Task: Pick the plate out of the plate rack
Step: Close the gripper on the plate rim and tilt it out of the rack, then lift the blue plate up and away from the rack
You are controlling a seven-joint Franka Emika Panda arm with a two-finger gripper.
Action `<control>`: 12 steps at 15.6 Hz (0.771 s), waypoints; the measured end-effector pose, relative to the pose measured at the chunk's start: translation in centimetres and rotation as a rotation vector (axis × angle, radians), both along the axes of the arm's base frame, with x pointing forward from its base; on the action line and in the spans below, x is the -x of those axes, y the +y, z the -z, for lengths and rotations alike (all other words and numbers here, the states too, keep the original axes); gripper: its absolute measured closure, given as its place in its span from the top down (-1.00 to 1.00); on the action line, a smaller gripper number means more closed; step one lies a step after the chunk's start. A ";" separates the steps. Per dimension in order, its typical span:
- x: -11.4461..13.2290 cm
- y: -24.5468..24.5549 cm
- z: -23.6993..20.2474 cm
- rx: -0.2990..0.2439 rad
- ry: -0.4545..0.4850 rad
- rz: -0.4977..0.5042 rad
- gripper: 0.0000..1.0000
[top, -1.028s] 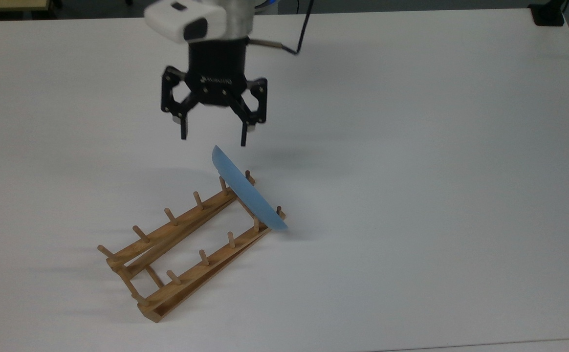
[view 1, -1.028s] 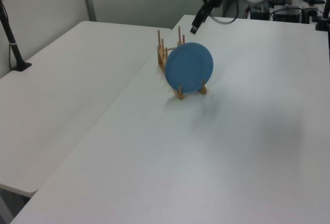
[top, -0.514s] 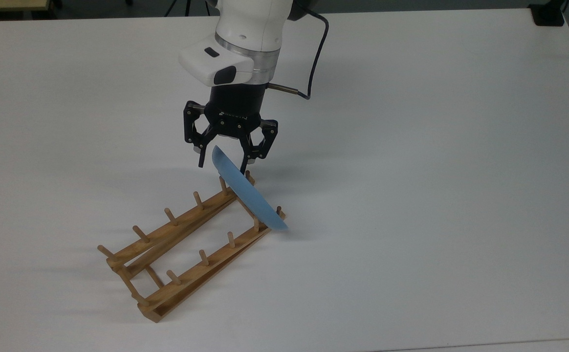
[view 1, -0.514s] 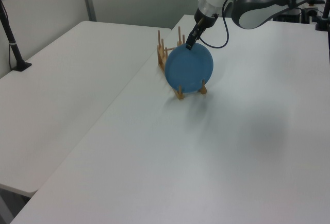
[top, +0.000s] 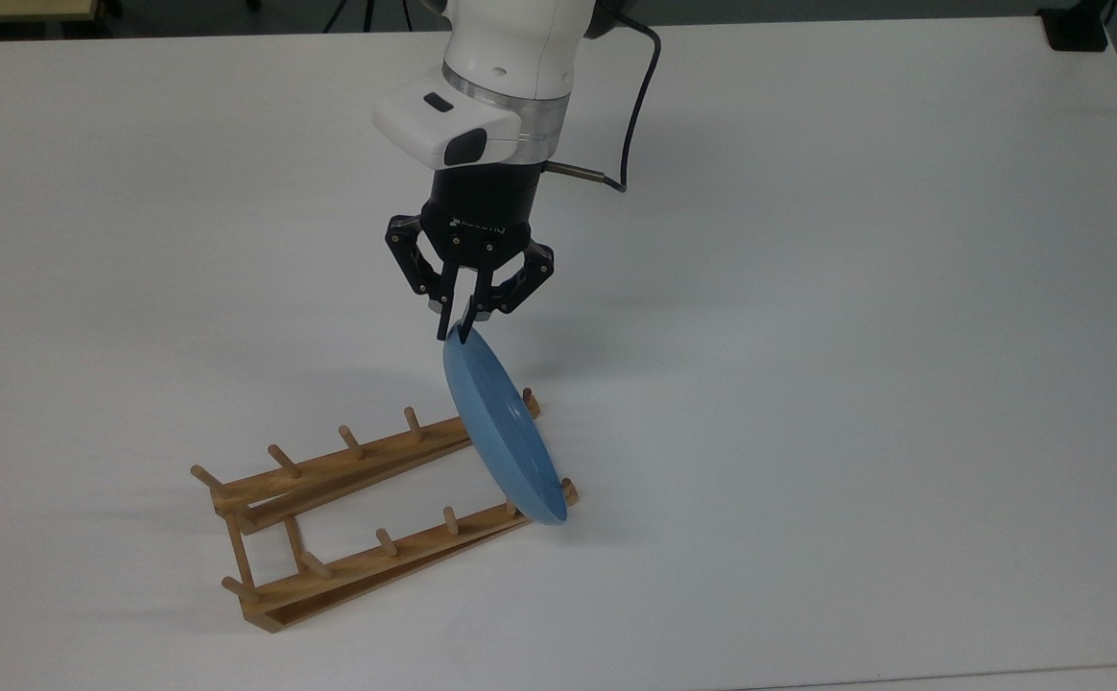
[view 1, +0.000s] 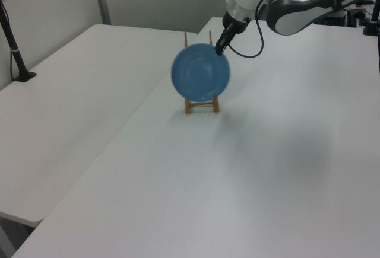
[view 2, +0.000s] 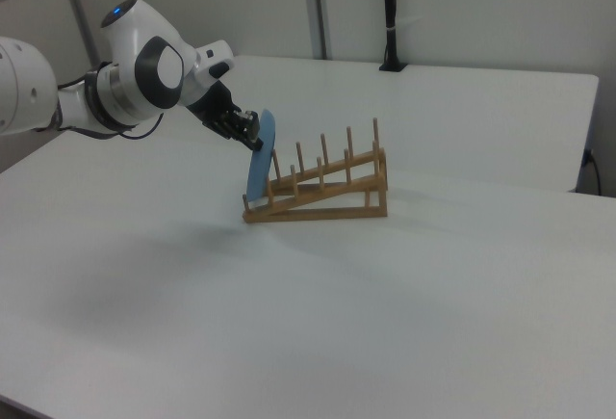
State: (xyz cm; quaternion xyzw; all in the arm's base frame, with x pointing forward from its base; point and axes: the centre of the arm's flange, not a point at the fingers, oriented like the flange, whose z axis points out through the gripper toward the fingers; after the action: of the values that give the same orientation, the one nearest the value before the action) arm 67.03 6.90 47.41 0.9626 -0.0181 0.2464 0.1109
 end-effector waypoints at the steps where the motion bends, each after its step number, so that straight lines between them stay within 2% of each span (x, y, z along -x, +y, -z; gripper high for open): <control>1: 0.0 0.0 0.0 0.000 -0.001 0.000 -0.74; 4: 0.0 -0.1 -0.3 0.000 -0.005 0.002 -0.87; 12: 0.2 -0.1 -2.2 -0.002 -0.035 0.003 -0.89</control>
State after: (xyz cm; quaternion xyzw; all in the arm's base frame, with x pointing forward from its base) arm 66.84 6.79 49.56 0.9583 -0.0216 0.2630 0.1097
